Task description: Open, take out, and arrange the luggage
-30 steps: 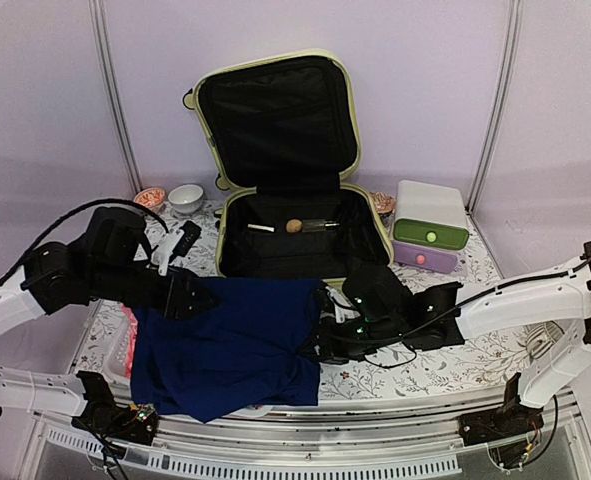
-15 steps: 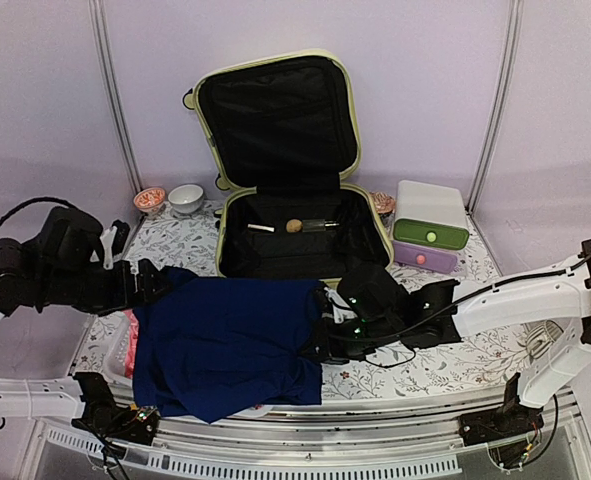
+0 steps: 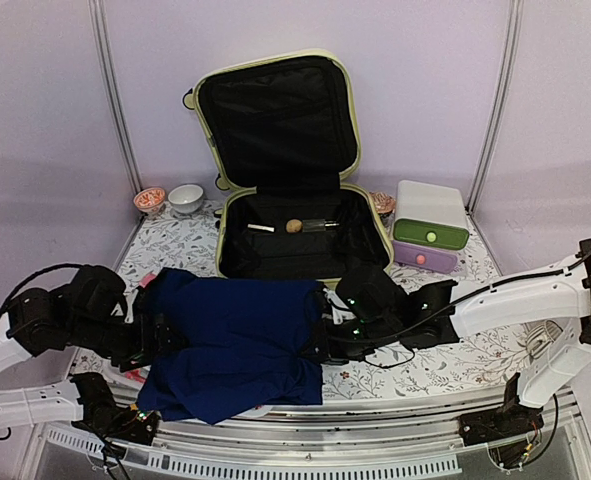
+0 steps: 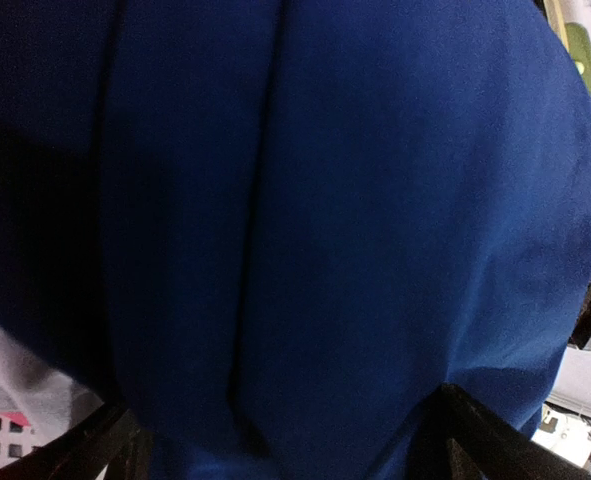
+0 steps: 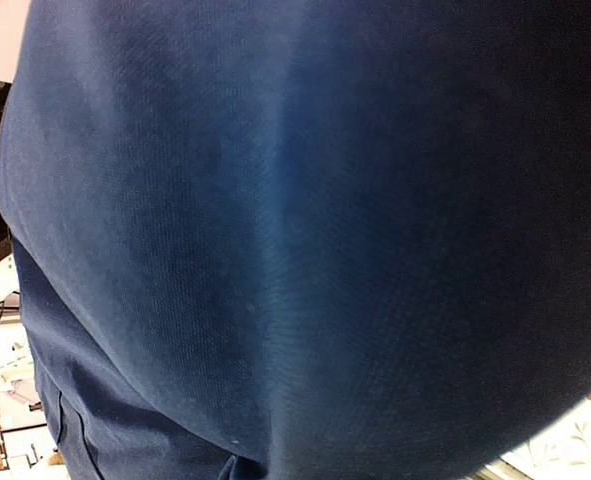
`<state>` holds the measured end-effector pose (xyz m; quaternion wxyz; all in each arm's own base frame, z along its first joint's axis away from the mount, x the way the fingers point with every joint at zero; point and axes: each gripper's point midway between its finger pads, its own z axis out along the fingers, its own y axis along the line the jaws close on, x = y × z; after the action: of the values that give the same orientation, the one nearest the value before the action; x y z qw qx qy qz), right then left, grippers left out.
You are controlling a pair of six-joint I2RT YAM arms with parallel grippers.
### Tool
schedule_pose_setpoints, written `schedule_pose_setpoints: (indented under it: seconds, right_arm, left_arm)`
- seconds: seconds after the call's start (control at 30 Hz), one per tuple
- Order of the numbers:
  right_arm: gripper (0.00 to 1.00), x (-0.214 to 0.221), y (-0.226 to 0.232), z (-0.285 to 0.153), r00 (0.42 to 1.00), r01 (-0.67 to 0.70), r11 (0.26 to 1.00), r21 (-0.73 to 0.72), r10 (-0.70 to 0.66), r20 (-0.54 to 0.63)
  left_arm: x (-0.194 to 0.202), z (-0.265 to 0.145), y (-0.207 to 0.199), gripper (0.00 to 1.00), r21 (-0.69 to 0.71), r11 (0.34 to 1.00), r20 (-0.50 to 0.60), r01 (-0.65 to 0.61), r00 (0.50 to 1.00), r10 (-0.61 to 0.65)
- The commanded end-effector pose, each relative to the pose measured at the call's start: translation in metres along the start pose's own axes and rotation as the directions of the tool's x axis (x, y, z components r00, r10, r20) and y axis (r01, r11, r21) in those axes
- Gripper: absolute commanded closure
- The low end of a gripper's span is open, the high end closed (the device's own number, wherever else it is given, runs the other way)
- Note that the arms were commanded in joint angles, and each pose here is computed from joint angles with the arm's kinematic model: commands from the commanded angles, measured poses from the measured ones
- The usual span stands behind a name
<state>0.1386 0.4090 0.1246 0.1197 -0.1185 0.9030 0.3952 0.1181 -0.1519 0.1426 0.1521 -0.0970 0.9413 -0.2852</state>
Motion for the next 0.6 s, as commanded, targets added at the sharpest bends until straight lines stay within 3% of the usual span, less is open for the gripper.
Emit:
schedule_pose_setpoints:
  seconds: [0.0,0.07,0.23,0.3,0.4,0.57]
  right_arm:
    - [0.94,0.006,-0.024,0.007,1.000,-0.002,0.996,0.091,0.004,-0.030]
    - [0.94,0.005,-0.023,0.008,1.000,-0.002,0.996,0.088,0.004,-0.030]
    - [0.95,0.001,-0.016,0.005,1.000,0.005,0.998,0.069,-0.004,-0.018]
    - [0.95,-0.002,-0.009,0.002,1.000,0.020,0.999,0.041,-0.020,-0.006]
    - [0.96,-0.012,0.011,-0.010,0.998,0.058,0.998,-0.023,-0.057,0.037]
    - [0.96,-0.028,0.046,-0.038,0.986,0.134,0.984,-0.120,-0.120,0.117]
  left_arm:
    - [0.006,0.012,-0.029,0.02,0.135,0.991,-0.069,0.006,0.998,0.004]
    - [0.009,0.022,-0.038,0.06,0.192,0.981,-0.086,0.002,0.996,0.015]
    - [0.006,0.037,-0.050,0.35,0.254,0.967,-0.078,-0.017,0.996,0.038]
    - [0.004,0.041,-0.049,0.55,0.258,0.966,-0.063,-0.022,0.997,0.039]
    - [-0.007,0.035,-0.055,1.00,0.279,0.959,-0.003,-0.048,0.999,0.051]
    - [-0.043,-0.022,-0.070,1.00,0.200,0.974,0.161,-0.107,0.984,0.075]
